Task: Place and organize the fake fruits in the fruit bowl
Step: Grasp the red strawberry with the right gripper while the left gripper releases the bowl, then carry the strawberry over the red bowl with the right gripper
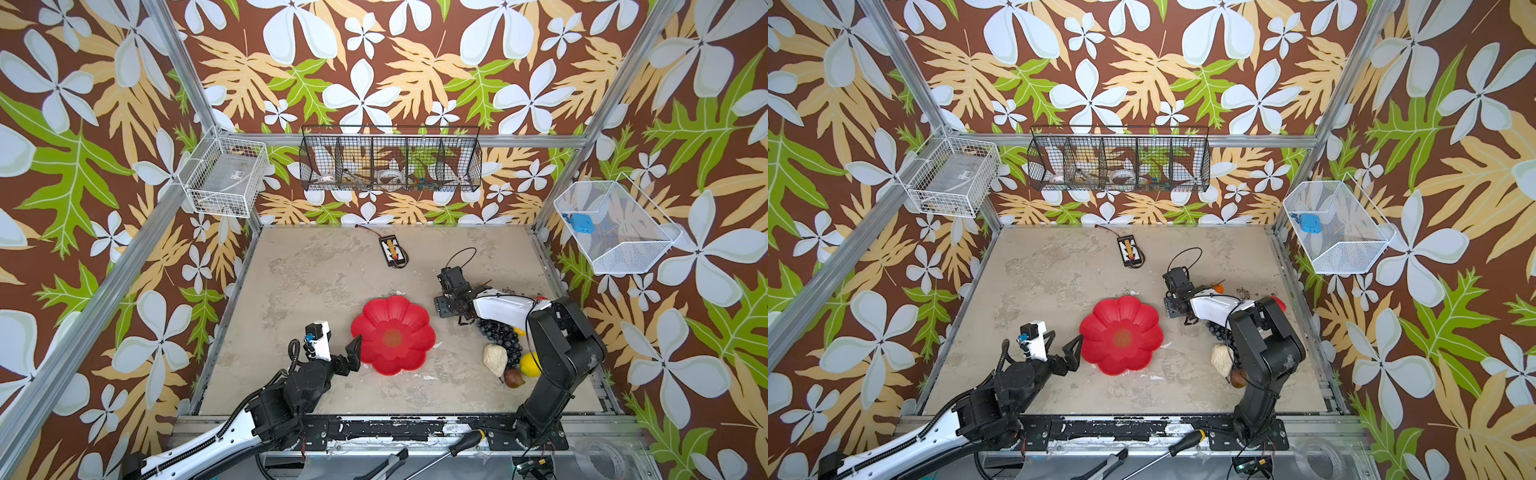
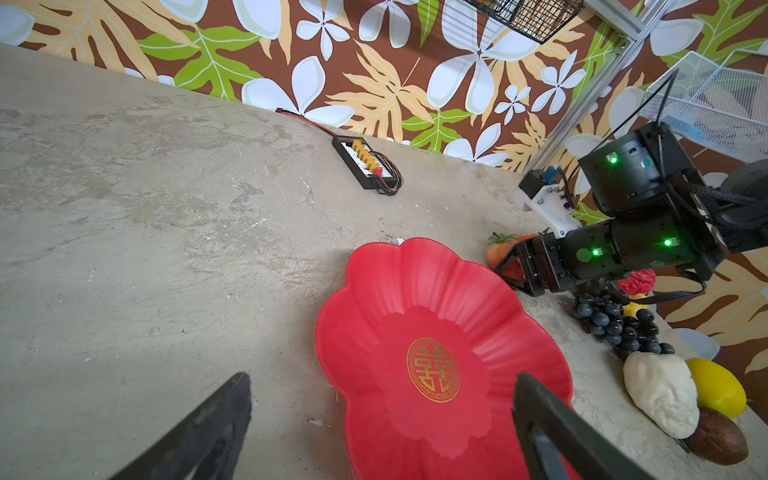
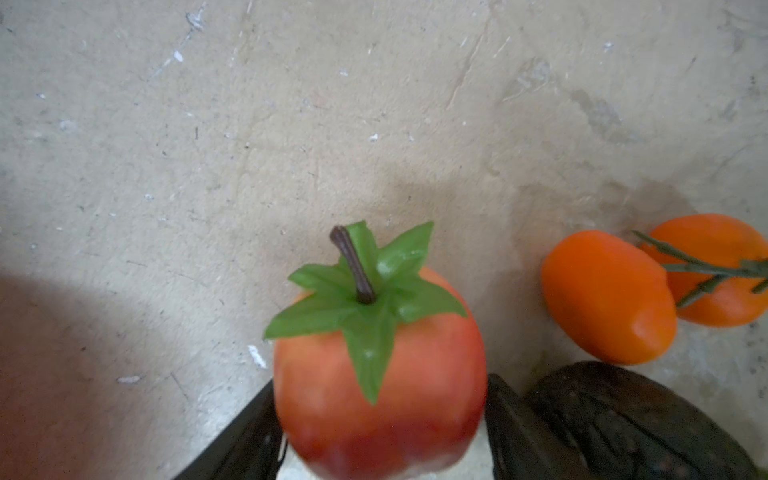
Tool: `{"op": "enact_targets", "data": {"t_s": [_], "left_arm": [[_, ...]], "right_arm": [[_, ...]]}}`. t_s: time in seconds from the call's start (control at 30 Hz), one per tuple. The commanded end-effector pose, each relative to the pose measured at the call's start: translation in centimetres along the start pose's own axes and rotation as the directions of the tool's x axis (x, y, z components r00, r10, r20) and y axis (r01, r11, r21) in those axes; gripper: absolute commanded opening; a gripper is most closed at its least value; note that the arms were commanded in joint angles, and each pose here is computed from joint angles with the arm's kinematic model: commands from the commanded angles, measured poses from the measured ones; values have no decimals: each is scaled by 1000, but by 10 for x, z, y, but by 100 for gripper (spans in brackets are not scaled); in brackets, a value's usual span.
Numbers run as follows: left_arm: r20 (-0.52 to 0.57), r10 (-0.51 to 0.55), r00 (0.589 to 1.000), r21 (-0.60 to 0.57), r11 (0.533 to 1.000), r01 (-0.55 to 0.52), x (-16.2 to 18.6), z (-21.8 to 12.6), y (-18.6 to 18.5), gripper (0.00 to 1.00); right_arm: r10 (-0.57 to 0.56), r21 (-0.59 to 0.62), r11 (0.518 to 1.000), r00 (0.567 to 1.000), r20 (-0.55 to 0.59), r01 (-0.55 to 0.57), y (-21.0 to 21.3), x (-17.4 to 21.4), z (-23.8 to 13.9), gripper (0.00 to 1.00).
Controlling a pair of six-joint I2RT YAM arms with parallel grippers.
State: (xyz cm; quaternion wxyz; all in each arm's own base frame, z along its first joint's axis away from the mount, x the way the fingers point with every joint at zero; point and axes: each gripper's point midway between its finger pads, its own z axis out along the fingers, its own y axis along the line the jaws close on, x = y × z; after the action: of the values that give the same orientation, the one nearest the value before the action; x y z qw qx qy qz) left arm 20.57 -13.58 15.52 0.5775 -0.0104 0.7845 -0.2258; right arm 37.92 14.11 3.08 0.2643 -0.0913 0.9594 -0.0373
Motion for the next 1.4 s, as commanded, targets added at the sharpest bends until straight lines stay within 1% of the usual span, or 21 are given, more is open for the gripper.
{"op": "enact_targets", "data": {"t_s": [0.0, 0.13, 0.27, 0.47, 0.6, 0.73, 0.83, 0.9, 1.03, 1.13, 1.17, 1.23, 1.37], "left_arm": [[29, -16, 999, 10, 1000, 16, -9, 0, -3, 98], [32, -20, 999, 9, 1000, 20, -10, -1, -3, 98], [37, -24, 999, 12, 1000, 24, -10, -2, -2, 99], [32, -21, 999, 10, 1000, 21, -9, -1, -3, 99], [27, -20, 999, 16, 1000, 20, -8, -1, -4, 99], [-8, -89, 996, 17, 996, 89, -8, 2, -10, 99], [-57, -123, 991, 55, 990, 127, -11, 5, -27, 99], [-94, -123, 988, 116, 984, 133, -15, 7, -46, 98], [-164, -91, 982, 246, 960, 131, -25, 6, -87, 90], [-197, -92, 976, 322, 934, 153, -30, 2, -106, 82], [-203, -91, 975, 334, 929, 156, -30, 2, -110, 79], [-216, -91, 972, 357, 919, 165, -32, -1, -115, 71], [-259, -82, 962, 399, 898, 184, -29, -3, -127, 58]], "right_arm": [[-1, -35, 999, 999, 41, 3, 5, -9, 0, 70], [-4, -51, 999, 998, 60, 7, 8, -13, -1, 63], [-1, -54, 999, 997, 78, 6, 7, -17, -6, 58], [14, -78, 997, 993, 114, -5, 7, -20, -21, 56], [-7, -160, 987, 987, 162, 33, 24, -20, -50, 55], [-59, -253, 959, 964, 259, 127, 54, -15, -96, 55], [-105, -310, 927, 941, 323, 210, 77, -3, -126, 54], [-136, -345, 899, 921, 364, 269, 95, 7, -143, 53], [-177, -386, 847, 878, 445, 366, 128, 29, -169, 53], [-199, -390, 819, 845, 496, 422, 144, 42, -181, 52], [-203, -396, 810, 839, 505, 433, 148, 46, -184, 52], [-202, -411, 789, 825, 528, 456, 157, 52, -192, 52], [-229, -406, 768, 805, 548, 495, 170, 62, -197, 51]]}}
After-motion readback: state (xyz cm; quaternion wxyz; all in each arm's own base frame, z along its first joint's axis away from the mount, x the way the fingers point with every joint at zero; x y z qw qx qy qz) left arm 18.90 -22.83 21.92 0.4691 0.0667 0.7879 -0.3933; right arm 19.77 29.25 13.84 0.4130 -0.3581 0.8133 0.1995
